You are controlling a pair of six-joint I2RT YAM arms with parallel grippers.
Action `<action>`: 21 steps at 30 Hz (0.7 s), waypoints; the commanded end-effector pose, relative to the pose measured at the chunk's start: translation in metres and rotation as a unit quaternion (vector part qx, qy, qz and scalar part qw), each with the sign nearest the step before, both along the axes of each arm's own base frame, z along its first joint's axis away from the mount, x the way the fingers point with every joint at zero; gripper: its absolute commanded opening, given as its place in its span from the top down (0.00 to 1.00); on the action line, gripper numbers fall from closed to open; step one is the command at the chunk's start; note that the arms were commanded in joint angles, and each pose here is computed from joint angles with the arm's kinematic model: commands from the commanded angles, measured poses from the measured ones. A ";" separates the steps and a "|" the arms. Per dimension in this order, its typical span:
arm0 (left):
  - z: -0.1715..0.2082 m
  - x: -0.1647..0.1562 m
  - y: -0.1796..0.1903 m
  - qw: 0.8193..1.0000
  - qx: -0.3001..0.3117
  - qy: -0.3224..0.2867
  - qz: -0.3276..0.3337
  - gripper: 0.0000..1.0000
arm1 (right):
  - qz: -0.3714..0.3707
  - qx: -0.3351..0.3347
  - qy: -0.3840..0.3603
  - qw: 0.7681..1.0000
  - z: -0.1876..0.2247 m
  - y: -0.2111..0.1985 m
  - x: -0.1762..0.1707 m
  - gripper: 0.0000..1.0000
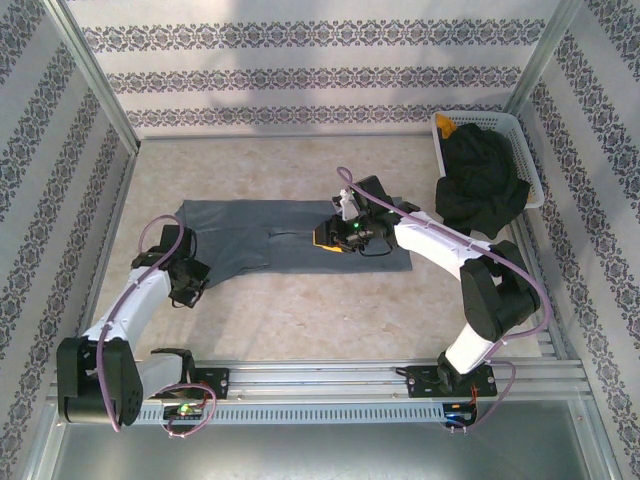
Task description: Fold and stack the t-shirts
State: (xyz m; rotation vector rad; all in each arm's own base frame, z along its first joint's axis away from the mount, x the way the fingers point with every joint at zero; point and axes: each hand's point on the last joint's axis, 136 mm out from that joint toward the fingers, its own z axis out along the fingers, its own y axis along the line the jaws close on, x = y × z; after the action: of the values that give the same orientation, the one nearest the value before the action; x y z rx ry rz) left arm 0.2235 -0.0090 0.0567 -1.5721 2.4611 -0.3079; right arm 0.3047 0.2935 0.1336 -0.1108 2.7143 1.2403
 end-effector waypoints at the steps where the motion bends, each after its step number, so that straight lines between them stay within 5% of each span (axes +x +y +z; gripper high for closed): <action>1: -0.012 -0.027 0.000 0.999 0.005 0.046 0.003 1.00 | 0.007 0.004 -0.004 1.000 0.004 0.001 0.000 0.61; 3: -0.016 -0.027 -0.002 0.999 0.000 0.046 0.001 0.97 | 0.005 0.004 -0.003 1.000 0.003 0.001 0.001 0.61; 7: -0.007 -0.016 0.001 0.999 0.015 0.038 -0.012 0.57 | 0.012 0.017 -0.005 1.000 0.007 0.005 0.001 0.61; 13: 0.044 0.061 -0.036 0.983 0.051 -0.088 -0.156 0.69 | 0.014 0.027 -0.009 0.999 0.011 0.007 -0.001 0.61; 17: 0.043 0.095 -0.099 0.946 0.034 -0.101 -0.306 0.72 | 0.019 0.038 -0.010 0.999 0.013 0.009 -0.002 0.60; 21: 0.022 0.107 -0.138 0.903 0.049 -0.086 -0.419 0.64 | 0.026 0.069 -0.019 0.997 0.025 0.014 -0.003 0.57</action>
State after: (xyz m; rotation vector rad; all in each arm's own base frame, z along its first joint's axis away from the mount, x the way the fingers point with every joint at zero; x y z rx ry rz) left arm 0.3285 -0.1268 0.0900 -0.6315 2.7322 -0.4236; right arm 0.3045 0.3025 0.1436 -0.1530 2.6630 1.3339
